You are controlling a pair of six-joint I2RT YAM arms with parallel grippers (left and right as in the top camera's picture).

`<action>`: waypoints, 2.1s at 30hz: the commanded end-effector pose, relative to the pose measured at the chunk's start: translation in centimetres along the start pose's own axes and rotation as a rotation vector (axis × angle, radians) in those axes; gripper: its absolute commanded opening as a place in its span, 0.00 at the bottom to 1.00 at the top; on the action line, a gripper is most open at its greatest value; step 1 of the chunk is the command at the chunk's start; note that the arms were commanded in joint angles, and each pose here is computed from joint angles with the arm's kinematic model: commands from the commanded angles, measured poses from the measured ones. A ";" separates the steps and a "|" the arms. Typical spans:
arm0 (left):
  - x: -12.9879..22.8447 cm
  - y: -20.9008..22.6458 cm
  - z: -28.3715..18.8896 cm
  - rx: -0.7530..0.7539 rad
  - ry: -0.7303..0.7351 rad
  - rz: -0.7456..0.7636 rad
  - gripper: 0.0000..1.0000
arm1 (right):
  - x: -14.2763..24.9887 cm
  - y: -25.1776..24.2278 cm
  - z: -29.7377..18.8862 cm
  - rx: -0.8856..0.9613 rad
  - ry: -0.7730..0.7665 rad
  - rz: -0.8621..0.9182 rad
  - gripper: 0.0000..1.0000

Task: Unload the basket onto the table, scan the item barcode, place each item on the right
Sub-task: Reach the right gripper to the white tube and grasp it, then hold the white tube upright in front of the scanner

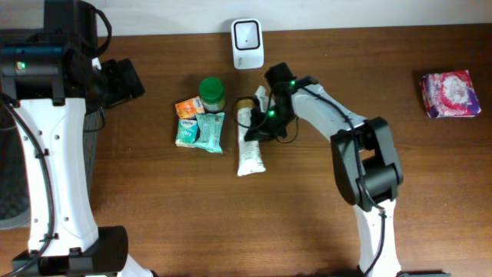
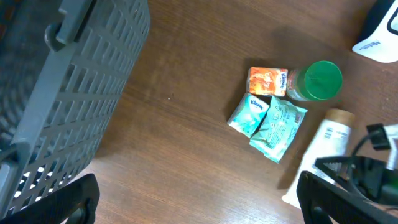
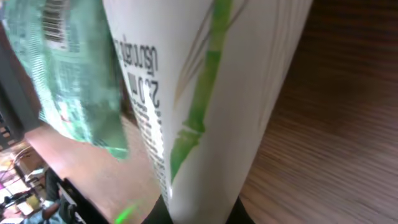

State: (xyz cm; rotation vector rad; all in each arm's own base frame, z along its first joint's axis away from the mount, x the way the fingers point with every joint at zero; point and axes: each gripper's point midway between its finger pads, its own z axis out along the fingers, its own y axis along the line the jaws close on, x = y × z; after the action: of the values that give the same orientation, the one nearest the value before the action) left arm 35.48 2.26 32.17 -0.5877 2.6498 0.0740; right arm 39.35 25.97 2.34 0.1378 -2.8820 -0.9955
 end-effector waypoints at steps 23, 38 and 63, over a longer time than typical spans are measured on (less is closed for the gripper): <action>0.0 0.2 -0.6 0.003 -0.017 -0.010 0.99 | 0.5 11.4 -15.8 -0.519 -0.305 -0.717 0.04; 0.0 0.2 -0.6 0.003 -0.017 -0.010 0.99 | 0.5 11.2 -15.7 -0.508 -0.304 -0.713 0.04; 0.0 0.2 -0.7 0.003 -0.017 -0.010 0.99 | -0.6 9.6 -14.9 -0.394 -0.298 -0.610 0.04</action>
State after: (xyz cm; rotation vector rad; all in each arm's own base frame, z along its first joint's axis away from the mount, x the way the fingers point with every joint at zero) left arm 35.48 2.26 32.17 -0.5877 2.6498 0.0740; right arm 41.45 24.35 17.65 0.8936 -2.8770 -1.7288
